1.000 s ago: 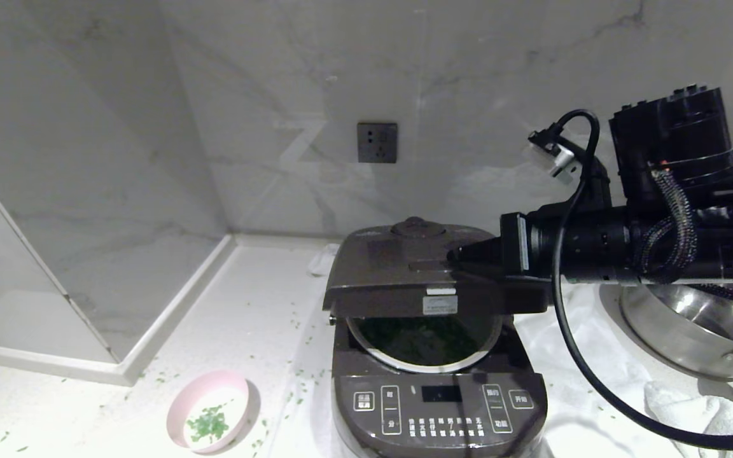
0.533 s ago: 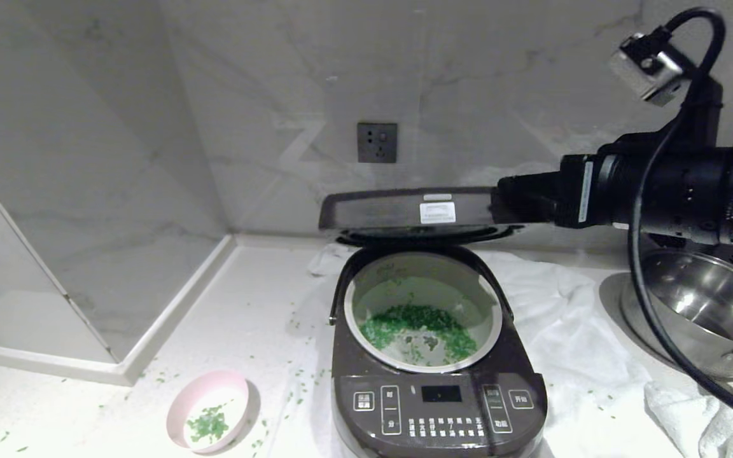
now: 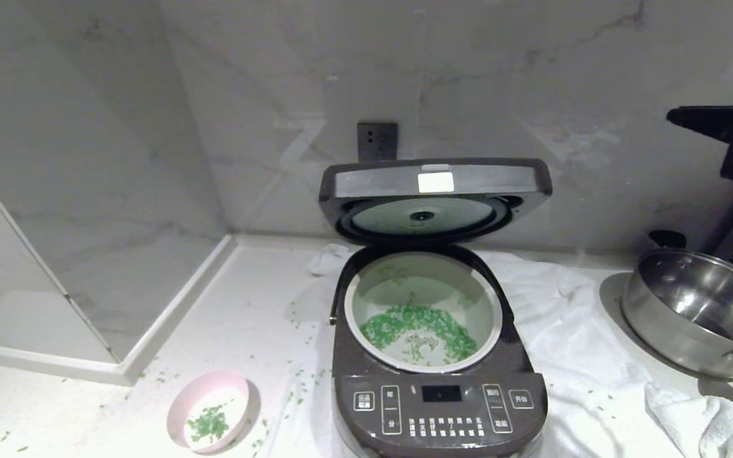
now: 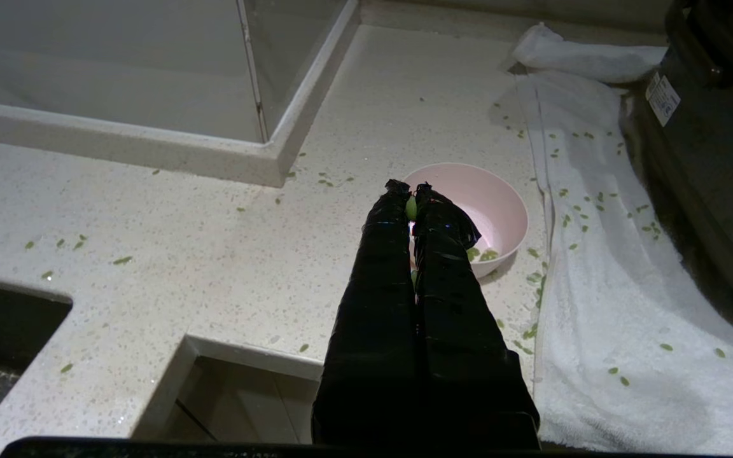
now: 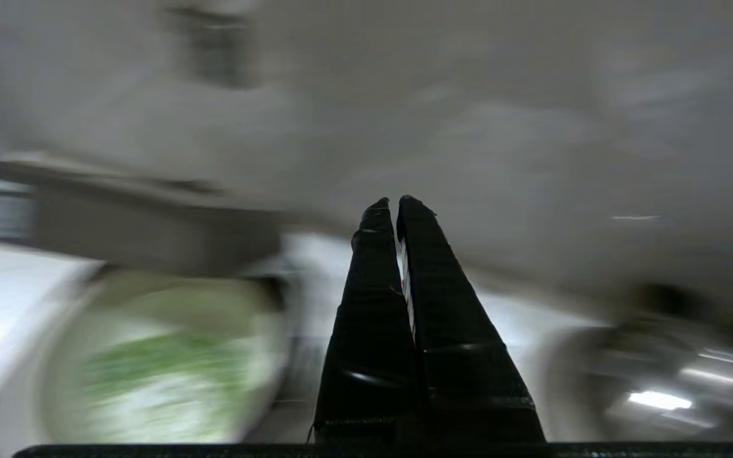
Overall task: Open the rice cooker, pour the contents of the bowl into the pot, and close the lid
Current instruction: Open the rice cooker, then turn on the tap
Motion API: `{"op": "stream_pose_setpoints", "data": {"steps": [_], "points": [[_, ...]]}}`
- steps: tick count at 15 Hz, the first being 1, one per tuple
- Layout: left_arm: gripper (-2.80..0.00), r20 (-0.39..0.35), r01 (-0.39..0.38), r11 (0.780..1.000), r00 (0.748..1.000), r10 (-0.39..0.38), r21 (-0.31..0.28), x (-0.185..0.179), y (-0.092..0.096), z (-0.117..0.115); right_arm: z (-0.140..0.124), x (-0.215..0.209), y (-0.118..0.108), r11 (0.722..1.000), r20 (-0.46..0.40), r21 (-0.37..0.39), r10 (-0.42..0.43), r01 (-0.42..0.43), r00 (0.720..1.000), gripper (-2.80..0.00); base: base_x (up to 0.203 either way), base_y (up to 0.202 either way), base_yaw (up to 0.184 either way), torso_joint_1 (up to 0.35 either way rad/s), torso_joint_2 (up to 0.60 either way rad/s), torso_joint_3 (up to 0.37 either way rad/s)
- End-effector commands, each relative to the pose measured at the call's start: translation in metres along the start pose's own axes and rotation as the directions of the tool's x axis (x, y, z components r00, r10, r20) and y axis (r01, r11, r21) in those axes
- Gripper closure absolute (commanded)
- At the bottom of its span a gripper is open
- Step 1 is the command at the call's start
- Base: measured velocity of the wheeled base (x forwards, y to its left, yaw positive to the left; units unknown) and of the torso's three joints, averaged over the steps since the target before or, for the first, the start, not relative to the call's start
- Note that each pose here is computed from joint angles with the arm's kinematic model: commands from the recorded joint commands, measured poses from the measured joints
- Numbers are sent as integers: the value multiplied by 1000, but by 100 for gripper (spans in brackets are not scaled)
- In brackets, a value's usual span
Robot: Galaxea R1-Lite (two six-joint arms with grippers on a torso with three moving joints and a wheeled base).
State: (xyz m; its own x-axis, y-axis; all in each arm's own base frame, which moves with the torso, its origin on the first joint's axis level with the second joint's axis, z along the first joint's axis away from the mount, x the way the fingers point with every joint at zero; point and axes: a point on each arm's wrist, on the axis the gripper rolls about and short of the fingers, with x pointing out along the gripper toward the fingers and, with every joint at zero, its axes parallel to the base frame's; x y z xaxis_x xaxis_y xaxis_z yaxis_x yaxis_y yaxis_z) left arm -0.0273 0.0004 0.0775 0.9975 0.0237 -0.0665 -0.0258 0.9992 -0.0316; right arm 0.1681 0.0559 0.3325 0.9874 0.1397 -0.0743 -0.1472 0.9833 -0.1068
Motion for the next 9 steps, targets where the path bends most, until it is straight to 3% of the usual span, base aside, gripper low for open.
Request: {"op": "stream_pose_setpoints", "data": {"steps": [1, 9], "points": [[0, 1, -1, 1000, 1000, 1, -1, 0, 0, 0, 0, -32, -25, 988, 53, -65, -134, 137, 990, 0, 0, 0, 0, 0, 0, 0], [0, 1, -1, 1000, 1000, 1, -1, 0, 0, 0, -53, -122, -33, 941, 94, -73, -323, 330, 942, 0, 0, 0, 0, 0, 0, 0]]}}
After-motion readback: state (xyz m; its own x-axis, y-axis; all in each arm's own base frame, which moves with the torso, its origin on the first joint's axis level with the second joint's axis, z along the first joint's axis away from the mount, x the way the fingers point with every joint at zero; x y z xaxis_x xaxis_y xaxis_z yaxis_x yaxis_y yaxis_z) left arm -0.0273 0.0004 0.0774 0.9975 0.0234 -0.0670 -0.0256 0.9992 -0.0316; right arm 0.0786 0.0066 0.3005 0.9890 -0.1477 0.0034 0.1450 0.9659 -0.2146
